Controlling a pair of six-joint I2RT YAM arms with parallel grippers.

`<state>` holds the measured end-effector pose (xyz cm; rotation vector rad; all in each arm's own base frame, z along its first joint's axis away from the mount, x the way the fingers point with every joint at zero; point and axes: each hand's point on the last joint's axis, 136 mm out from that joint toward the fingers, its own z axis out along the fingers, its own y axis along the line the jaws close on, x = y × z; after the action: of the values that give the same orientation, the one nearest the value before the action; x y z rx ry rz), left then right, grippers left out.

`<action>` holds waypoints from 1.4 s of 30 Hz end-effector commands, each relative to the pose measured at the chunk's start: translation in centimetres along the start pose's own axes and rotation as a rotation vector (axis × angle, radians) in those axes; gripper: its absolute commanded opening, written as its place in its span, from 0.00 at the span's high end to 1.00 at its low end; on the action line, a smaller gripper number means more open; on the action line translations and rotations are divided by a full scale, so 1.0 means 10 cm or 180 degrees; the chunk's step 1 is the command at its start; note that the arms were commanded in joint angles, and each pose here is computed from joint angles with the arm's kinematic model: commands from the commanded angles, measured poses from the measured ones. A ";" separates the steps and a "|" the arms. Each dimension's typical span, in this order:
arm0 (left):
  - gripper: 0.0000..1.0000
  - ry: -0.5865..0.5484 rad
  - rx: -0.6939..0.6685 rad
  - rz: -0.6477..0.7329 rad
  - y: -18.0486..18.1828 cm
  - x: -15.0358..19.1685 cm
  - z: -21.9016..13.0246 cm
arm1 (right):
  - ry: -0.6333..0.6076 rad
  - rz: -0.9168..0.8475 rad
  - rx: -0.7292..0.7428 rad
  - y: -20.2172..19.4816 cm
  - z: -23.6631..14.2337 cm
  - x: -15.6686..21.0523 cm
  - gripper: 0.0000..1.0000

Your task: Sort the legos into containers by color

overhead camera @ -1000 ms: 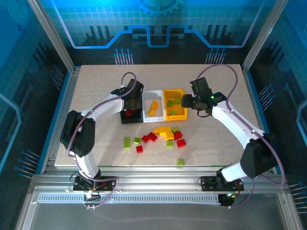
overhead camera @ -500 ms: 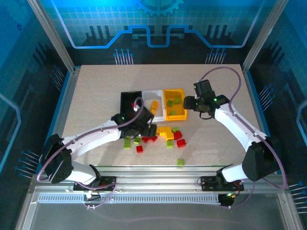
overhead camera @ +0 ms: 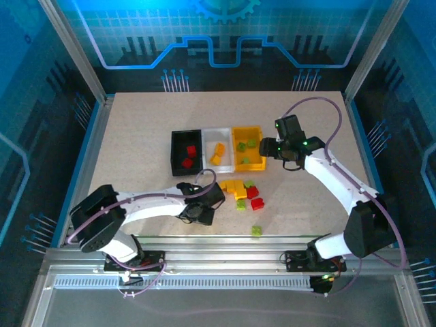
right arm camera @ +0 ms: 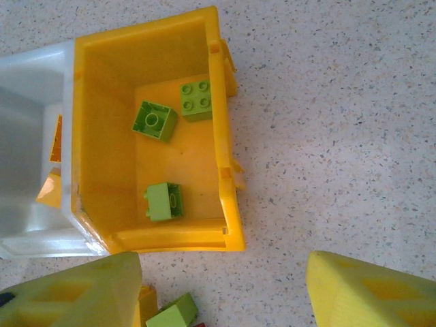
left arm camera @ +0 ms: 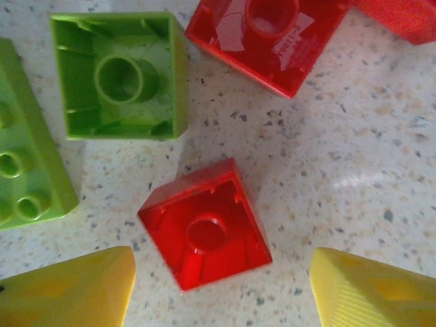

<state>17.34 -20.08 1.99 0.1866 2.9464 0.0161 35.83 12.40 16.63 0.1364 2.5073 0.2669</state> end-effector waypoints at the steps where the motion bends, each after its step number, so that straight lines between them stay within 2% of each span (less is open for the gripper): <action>1: 0.37 -0.0005 -0.0076 -0.0033 0.03 -0.04 0.11 | -0.0059 0.0070 0.0002 -0.06 -0.04 -0.02 0.34; 7: 0.37 -0.0120 -0.0136 -0.0033 0.05 -0.15 0.19 | -0.0078 0.0074 -0.0021 -0.06 -0.06 -0.03 0.34; 13: 0.54 -0.0261 -0.0118 -0.0008 0.05 -0.23 0.12 | -0.0046 0.0065 -0.0020 -0.07 -0.02 -0.01 0.35; 20: 0.62 -0.0291 -0.0127 0.0010 0.09 -0.21 -0.02 | -0.0041 0.0082 -0.0023 -0.07 0.00 -0.02 0.35; 24: 0.64 -0.0439 -0.0045 -0.0037 0.07 -0.28 -0.29 | -0.0040 0.0092 -0.0024 -0.07 0.00 -0.03 0.35; 27: 0.64 -0.0694 -0.0016 -0.0207 0.17 -0.52 -0.59 | -0.0056 0.0100 -0.0035 -0.06 -0.01 -0.05 0.35; 33: 0.65 -0.1198 0.0142 -0.0693 0.51 -1.34 -1.01 | -0.0022 0.0099 -0.0021 -0.07 -0.01 -0.03 0.35; 38: 0.65 -0.1302 0.0071 -0.1021 0.77 -1.96 -0.94 | 0.0033 0.0097 0.0046 -0.11 0.01 0.01 0.35; 42: 0.65 -0.1219 -0.0037 -0.1210 0.94 -2.27 -0.71 | 0.0078 0.0092 0.0051 -0.11 0.00 0.04 0.35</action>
<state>37.33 -14.23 14.44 -0.3377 2.5369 -0.0807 35.70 12.02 16.41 0.1483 2.5107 0.2732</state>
